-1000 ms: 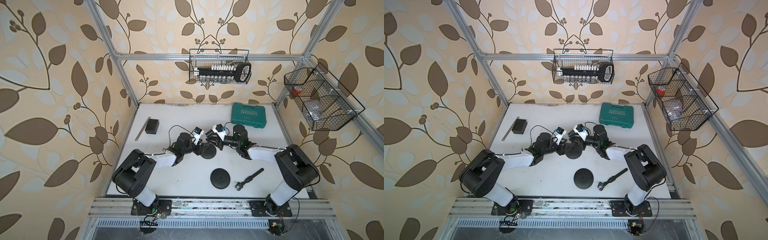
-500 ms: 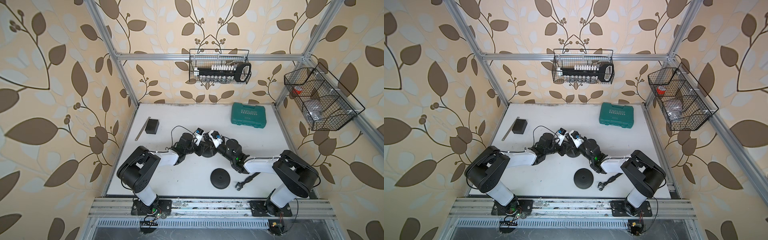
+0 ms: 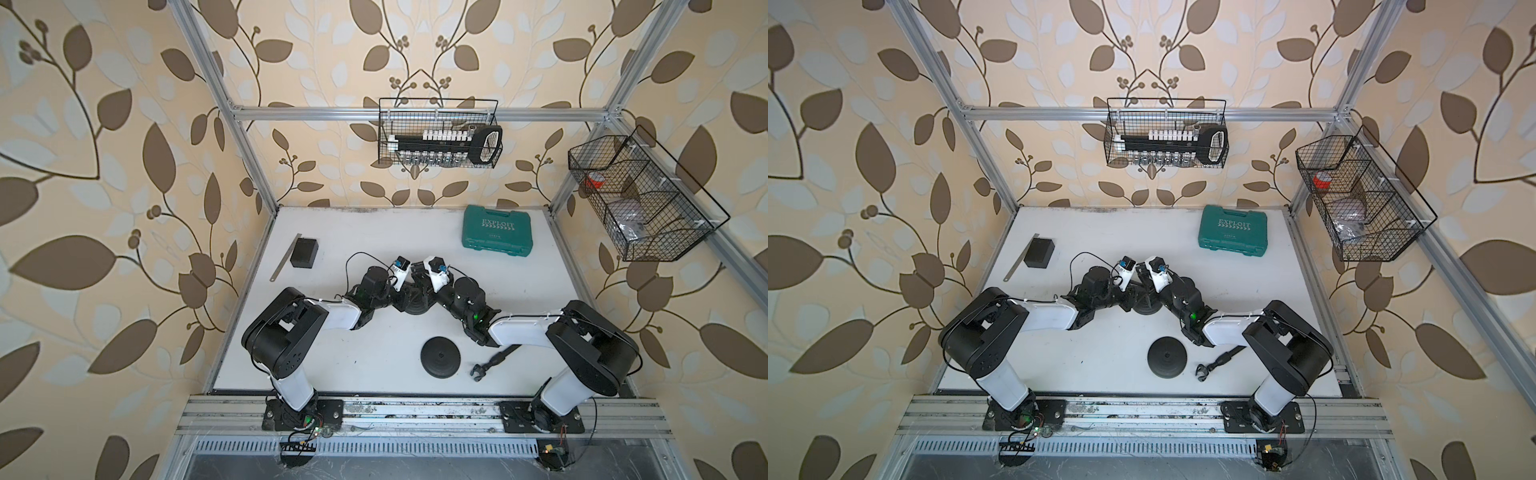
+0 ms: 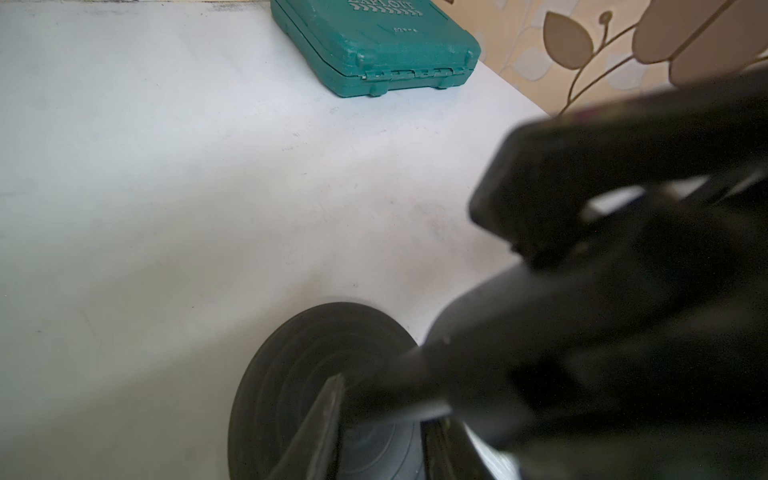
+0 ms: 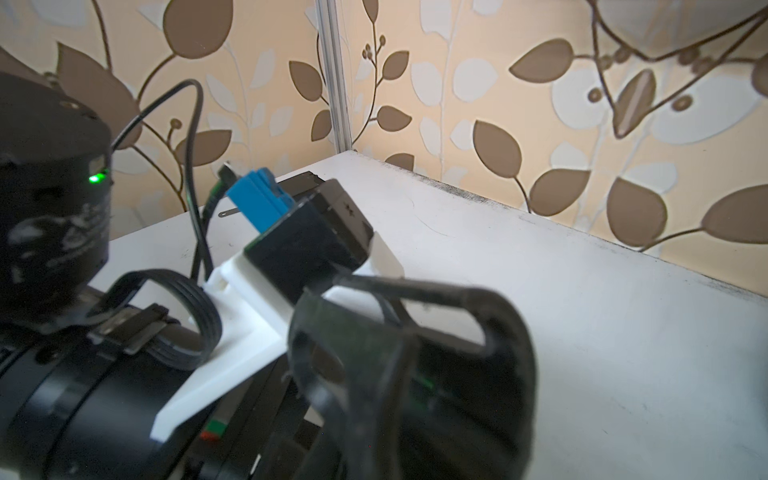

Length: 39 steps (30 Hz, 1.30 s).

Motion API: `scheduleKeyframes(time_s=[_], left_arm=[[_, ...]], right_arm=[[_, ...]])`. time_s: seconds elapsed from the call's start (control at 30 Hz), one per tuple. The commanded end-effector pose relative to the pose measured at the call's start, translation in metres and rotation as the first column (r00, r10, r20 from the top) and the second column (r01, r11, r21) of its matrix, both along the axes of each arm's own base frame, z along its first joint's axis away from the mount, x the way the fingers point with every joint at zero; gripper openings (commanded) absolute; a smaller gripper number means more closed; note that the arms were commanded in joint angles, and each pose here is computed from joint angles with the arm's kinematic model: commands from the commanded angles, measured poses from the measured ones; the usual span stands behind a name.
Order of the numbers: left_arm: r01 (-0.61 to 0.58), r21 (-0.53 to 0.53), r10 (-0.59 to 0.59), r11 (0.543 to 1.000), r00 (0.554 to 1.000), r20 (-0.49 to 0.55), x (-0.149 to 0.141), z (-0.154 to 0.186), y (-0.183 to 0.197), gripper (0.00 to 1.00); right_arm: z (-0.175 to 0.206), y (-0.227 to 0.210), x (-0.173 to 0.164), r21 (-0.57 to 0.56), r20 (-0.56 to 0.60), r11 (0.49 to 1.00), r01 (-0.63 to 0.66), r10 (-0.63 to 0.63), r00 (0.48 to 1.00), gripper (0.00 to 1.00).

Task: Assemble a microphone stand
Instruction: Screw the microphone stand pole into the microphone stand base.

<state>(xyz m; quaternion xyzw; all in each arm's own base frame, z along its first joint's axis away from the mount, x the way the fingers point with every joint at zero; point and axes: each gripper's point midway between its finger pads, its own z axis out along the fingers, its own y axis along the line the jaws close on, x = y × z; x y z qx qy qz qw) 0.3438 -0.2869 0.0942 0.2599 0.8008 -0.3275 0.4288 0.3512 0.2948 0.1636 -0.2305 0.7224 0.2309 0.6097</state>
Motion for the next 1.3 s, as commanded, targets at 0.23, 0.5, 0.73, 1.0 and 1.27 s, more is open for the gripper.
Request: scheduleKeyframes(time_s=[0.23,0.5,0.73,1.0,1.27], left_arm=[[0.043,-0.066,-0.031,0.997,0.984,0.177,0.018,0.035,-0.014,0.26],[0.071,-0.087,-0.051,0.994,0.974,0.221,0.015,0.028,-0.016,0.41],[0.071,-0.097,-0.047,0.993,0.971,0.233,0.013,0.024,-0.015,0.37],[0.057,-0.098,-0.033,0.994,0.971,0.238,0.014,0.02,-0.012,0.23],[0.04,-0.093,-0.021,0.995,0.981,0.194,0.01,0.009,-0.008,0.2]], right_arm=[[-0.05,-0.019,-0.006,-0.017,-0.226,1.0,-0.025,0.02,0.974,0.0],[-0.052,-0.017,-0.008,0.019,-0.256,0.997,-0.071,0.073,0.964,0.0],[-0.055,-0.012,-0.01,0.026,-0.27,0.994,-0.103,0.106,0.957,0.0],[-0.056,-0.009,-0.011,0.023,-0.282,0.992,-0.124,0.126,0.951,0.0],[-0.053,-0.007,-0.013,0.027,-0.28,0.99,-0.141,0.143,0.949,0.0]])
